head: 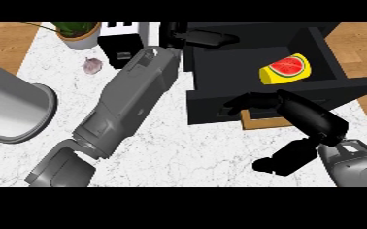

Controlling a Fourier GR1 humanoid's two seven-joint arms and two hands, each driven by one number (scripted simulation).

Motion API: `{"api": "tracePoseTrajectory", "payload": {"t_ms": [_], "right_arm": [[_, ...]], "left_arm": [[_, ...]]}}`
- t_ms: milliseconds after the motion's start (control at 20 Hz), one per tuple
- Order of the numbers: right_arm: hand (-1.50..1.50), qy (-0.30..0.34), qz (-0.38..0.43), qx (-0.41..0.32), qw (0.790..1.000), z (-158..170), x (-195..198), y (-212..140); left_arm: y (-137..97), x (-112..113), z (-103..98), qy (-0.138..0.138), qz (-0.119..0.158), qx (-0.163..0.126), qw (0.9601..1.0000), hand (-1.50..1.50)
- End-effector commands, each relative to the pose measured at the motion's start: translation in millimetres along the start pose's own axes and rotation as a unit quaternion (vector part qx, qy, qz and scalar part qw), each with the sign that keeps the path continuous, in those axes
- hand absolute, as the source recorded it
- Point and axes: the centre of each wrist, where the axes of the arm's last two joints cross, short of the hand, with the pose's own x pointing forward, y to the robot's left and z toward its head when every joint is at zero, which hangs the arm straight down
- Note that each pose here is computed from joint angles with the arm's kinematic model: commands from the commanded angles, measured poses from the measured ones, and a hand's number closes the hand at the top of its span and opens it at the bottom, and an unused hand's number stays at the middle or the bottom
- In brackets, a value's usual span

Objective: Pick up the cup, place it into the drawer and close the drawer

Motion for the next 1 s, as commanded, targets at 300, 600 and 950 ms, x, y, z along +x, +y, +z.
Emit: {"api": "tracePoseTrajectory", "payload": {"t_ms": [300,600,950], "right_arm": [[-1.5,0.12,0.063,0.024,0.99,-33.5,-79.7,35.9],[1.5,0.173,0.09,0.038,0.98,-66.0,-128.3,37.8],[1.5,0.146,0.07,-0.055,0.985,-63.0,-157.2,-1.4]], "left_arm": [[39.5,-18.5,13.8,-0.012,0.045,0.011,0.9989,-1.5],[41.3,-19.1,21.7,-0.023,0.06,0.011,0.9979,-1.5],[83.5,-26.3,41.9,-0.013,0.078,-0.004,0.9968,-1.5]]}}
